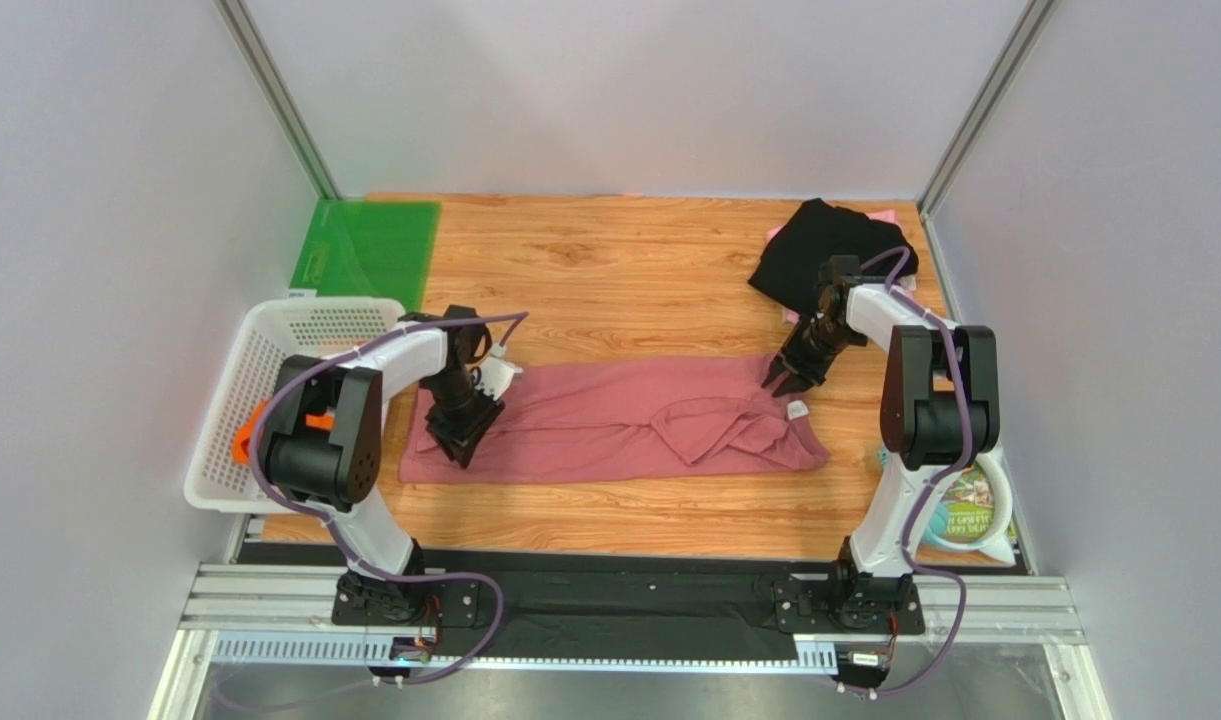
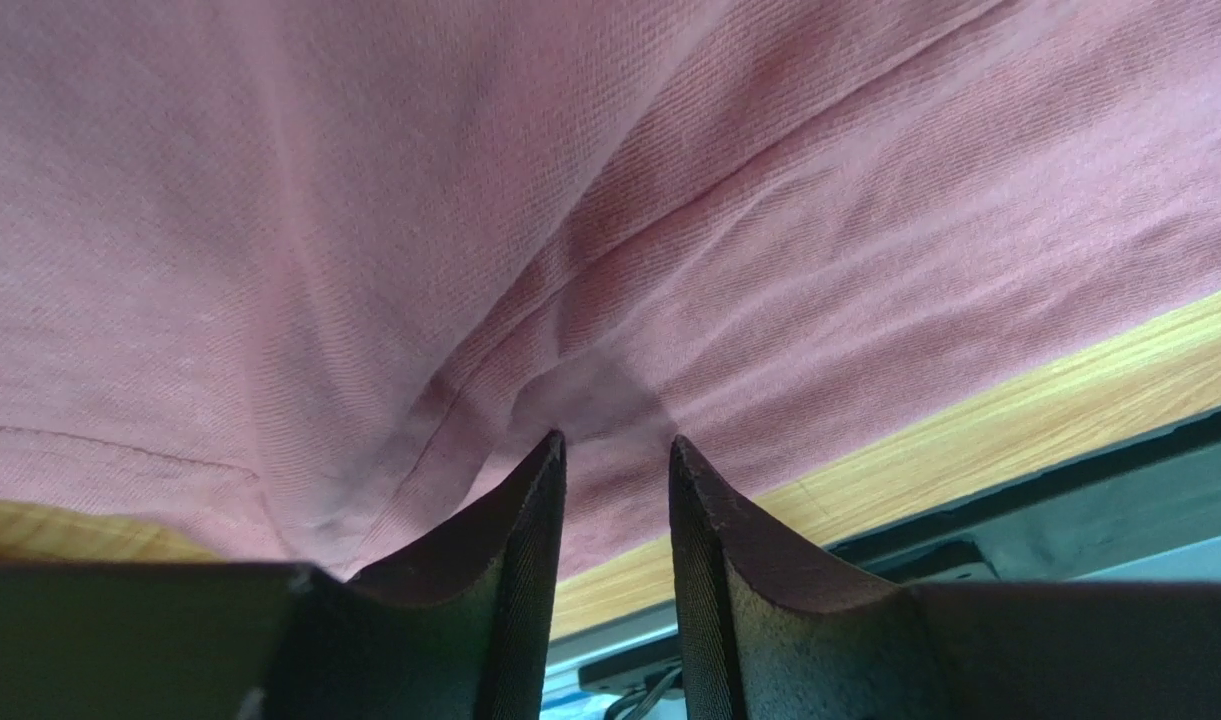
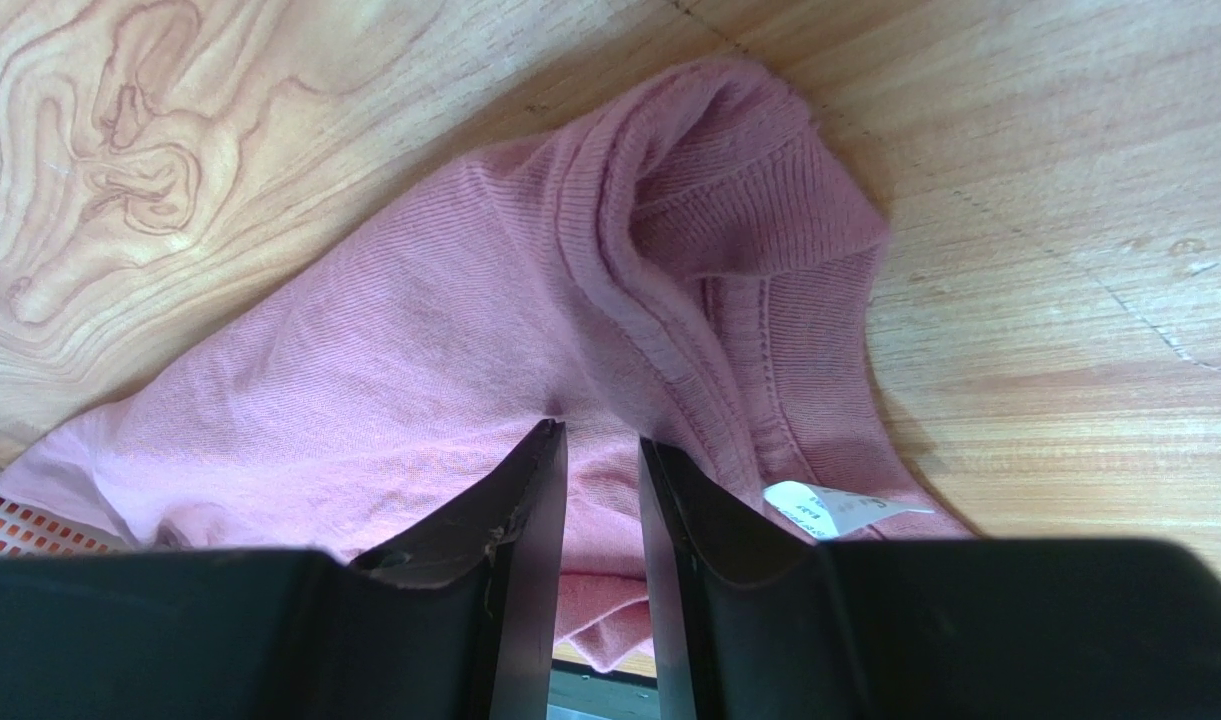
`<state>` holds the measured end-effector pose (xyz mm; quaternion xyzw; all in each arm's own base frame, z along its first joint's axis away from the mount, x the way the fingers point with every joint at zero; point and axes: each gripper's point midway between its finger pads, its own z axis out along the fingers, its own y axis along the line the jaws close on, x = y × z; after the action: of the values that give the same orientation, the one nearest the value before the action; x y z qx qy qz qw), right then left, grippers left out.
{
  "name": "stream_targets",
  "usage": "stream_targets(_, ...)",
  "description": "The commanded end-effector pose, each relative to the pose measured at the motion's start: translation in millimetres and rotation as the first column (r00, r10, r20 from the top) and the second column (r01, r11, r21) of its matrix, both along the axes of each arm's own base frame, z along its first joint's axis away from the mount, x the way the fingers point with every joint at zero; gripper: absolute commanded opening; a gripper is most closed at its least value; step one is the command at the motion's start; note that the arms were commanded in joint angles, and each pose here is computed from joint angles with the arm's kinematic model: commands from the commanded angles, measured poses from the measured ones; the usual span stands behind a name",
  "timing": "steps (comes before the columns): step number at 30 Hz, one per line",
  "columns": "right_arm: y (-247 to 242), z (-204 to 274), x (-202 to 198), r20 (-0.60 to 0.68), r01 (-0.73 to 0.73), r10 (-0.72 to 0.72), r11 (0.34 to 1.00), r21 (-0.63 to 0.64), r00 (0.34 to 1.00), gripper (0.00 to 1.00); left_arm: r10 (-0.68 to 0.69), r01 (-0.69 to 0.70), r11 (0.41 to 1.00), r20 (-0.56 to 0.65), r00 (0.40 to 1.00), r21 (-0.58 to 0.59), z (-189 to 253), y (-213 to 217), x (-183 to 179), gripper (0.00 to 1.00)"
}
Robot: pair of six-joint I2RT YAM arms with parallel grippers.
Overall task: Fold and stack the t-shirts
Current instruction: Fold the other side of the tshirt into a rectangle
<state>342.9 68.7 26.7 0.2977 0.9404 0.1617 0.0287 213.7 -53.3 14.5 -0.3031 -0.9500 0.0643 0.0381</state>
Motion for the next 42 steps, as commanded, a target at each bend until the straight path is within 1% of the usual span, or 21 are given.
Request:
stream_targets(1,1.4,16.1,10.9,0.066,-0.014,0.014,1.0,0.005,0.998,0.3,-0.014,0.014,1.0,0.075,0.997,0.001,18.2,1.0,8.7,0.38)
stream_targets(2,1.4,16.6,10.6,0.066,-0.014,0.014,1.0,0.005,0.998,0.3,-0.01,0.011,1.0,0.07,0.998,-0.017,27.8,-2.0,8.8,0.37)
stream_targets(3,1.7,16.9,10.6,0.067,-0.015,0.014,1.0,0.006,0.998,0.3,-0.006,0.011,0.999,0.124,0.992,-0.041,47.6,-8.9,27.2,0.37)
stream_targets(4,2.2,16.5,10.5,0.064,-0.014,0.013,1.0,0.01,0.998,0.3,0.002,0.01,0.997,0.143,0.99,-0.082,62.6,-16.8,33.1,0.37)
stream_targets(5,1.9,16.5,11.3,0.065,-0.013,0.012,1.0,0.011,0.998,0.3,0.005,0.015,0.994,0.183,0.983,-0.111,90.1,-23.6,47.3,0.37)
stream_targets(7,4.2,15.4,11.9,0.06,-0.014,0.012,1.0,0.023,0.998,0.3,0.02,0.014,0.987,0.209,0.978,-0.16,116.0,-34.1,58.7,0.38)
stream_targets(8,5.0,16.2,12.4,0.062,-0.015,0.013,1.0,0.027,0.998,0.3,0.029,0.027,0.976,0.252,0.967,-0.215,139.6,-45.0,70.2,0.39)
stream_targets(10,5.1,18.8,13.0,0.068,-0.011,0.009,1.0,0.028,0.998,0.32,0.061,0.014,0.963,0.269,0.961,-0.269,152.2,-56.6,81.3,0.4)
stream_targets(11,6.0,20.5,13.2,0.072,-0.01,0.007,1.0,0.03,0.997,0.33,0.074,0.022,0.953,0.303,0.95,-0.302,158.8,-64.2,92.7,0.4)
stream_targets(13,8.3,30.9,14.2,0.102,-0.016,0.013,0.999,0.034,0.995,0.35,0.089,0.006,0.951,0.291,0.953,-0.311,147.4,-69.6,103.3,0.4)
stream_targets(15,9.0,40.9,12.8,0.128,-0.018,0.014,0.999,0.03,0.992,0.38,0.083,0.002,0.961,0.296,0.952,-0.277,126.0,-68.1,112.5,0.39)
stream_targets(16,6.1,54.2,14.1,0.17,-0.021,0.019,1.0,0.011,0.985,0.38,0.078,-0.008,0.97,0.284,0.956,-0.242,110.0,-63.2,116.0,0.39)
stream_targets(18,1.6,65.4,9.6,0.197,-0.02,0.023,1.0,-0.017,0.98,0.4,0.074,-0.016,0.978,0.273,0.959,-0.206,86.7,-58.0,119.0,0.38)
stream_targets(19,9.3,78.8,4.0,0.229,-0.047,0.053,0.998,-0.029,0.972,0.41,0.072,-0.025,0.983,0.26,0.963,-0.18,75.1,-54.0,119.3,0.38)
stream_targets(21,8.1,84.3,-7.3,0.232,-0.046,0.053,0.998,-0.038,0.971,0.41,0.076,-0.036,0.986,0.242,0.967,-0.165,58.4,-52.0,118.4,0.38)
stream_targets(22,7.5,94.5,-12.1,0.261,-0.043,0.053,0.998,-0.041,0.964,0.42,0.078,-0.042,0.988,0.244,0.967,-0.149,54.4,-49.6,120.1,0.37)
stream_targets(26,8.8,87.7,-41.9,0.238,-0.033,0.039,0.999,-0.029,0.97,0.41,0.071,-0.044,0.99,0.214,0.974,-0.131,42.4,-46.6,114.3,0.37)
stream_targets(30,10.1,57.6,-74.3,0.157,-0.028,0.031,0.999,-0.022,0.987,0.4,0.057,-0.034,0.993,0.213,0.975,-0.11,35.2,-41.7,109.9,0.37)
stream_targets(32,10.2,48.0,-81.2,0.135,-0.027,0.03,0.999,-0.022,0.99,0.4,0.051,-0.031,0.994,0.202,0.978,-0.103,31.9,-39.9,105.5,0.37)
stream_targets(36,10.2,33.4,-85.9,0.099,-0.031,0.033,0.999,-0.022,0.995,0.4,0.047,-0.027,0.995,0.201,0.979,-0.1,30.9,-38.7,102.6,0.37)
stream_targets(42,6.0,29.1,-74.3,0.09,-0.04,0.044,0.998,-0.049,0.995,0.39,0.042,-0.022,0.994,0.195,0.98,-0.106,32.1,-38.7,97.5,0.37)
